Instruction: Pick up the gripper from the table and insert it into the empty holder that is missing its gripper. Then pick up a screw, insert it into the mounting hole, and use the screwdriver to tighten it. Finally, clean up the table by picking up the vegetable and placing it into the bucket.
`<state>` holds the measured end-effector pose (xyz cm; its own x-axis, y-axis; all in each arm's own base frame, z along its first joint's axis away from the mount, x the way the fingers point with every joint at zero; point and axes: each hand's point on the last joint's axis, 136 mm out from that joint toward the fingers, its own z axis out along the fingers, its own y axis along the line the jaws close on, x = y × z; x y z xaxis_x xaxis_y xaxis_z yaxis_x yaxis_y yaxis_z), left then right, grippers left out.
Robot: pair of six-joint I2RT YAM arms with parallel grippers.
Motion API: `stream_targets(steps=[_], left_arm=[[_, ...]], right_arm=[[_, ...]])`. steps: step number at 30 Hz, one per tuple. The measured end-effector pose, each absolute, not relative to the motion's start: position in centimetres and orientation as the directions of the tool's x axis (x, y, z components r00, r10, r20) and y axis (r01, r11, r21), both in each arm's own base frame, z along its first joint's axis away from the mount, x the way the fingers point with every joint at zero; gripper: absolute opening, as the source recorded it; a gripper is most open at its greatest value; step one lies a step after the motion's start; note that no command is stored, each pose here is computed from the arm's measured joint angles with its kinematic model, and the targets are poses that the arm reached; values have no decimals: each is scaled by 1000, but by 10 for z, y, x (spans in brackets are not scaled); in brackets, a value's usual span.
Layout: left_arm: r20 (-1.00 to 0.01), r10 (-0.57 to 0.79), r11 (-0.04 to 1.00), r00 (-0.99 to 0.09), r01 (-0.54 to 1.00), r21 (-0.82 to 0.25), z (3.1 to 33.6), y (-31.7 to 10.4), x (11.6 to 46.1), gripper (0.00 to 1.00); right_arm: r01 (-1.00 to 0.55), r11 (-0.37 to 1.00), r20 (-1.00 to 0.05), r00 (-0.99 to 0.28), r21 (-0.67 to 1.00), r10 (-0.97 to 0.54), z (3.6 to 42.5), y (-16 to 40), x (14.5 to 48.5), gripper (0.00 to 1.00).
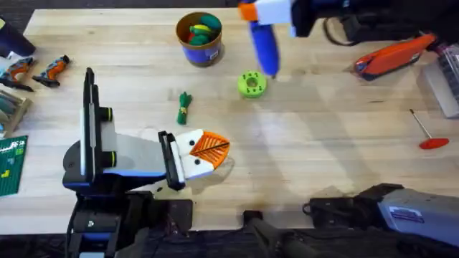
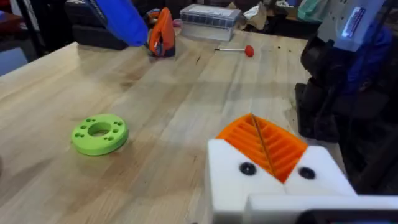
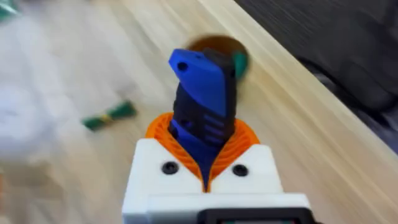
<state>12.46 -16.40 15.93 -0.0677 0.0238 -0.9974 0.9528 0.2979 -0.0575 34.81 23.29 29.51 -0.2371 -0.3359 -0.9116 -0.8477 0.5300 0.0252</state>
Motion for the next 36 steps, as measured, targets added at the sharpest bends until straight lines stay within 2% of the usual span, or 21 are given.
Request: stream_targets(steps=[3,6,8,9,12,20,24,29,35,36], left_arm=[[-997,24,298,-68,953,-58,159,-164,125,14],[-997,24,298,-68,953,-58,159,-164,125,14],[-997,24,298,-67,953,-57,159,-164,125,14],[-997,24,299,-68,953,-58,159,-164,125,14],[-997,24,299,-68,953,-57,159,-164,125,14],[-997,24,300,-67,952,-57,159,-164,125,14],[-997,24,301,-67,952,-57,159,-164,125,14],[-997,24,301,-67,952,-57,159,-164,125,14],[-997,24,301,-67,952,-57,159,-164,125,14],[-997,24,301,-67,952,-57,159,-164,125,14]], right_arm=[[-781,618,-862,-249,-91,-442,280,194,367,26],[-741,639,-777,-272,-208,-568,258,156,374,26],[-740,608,-690,-281,-287,-667,240,131,374,26],[-772,520,-541,-278,-366,-794,213,99,371,26],[-822,428,-410,-267,-374,-872,182,76,370,26],[-916,226,-165,-180,-331,-970,98,43,392,26],[-943,147,-93,-124,-300,-988,66,41,398,26],[-957,95,-62,-81,-275,-995,42,45,401,36],[-950,77,-48,-65,-303,-997,47,44,411,884],[-948,75,-48,-63,-309,-997,48,44,412,956]])
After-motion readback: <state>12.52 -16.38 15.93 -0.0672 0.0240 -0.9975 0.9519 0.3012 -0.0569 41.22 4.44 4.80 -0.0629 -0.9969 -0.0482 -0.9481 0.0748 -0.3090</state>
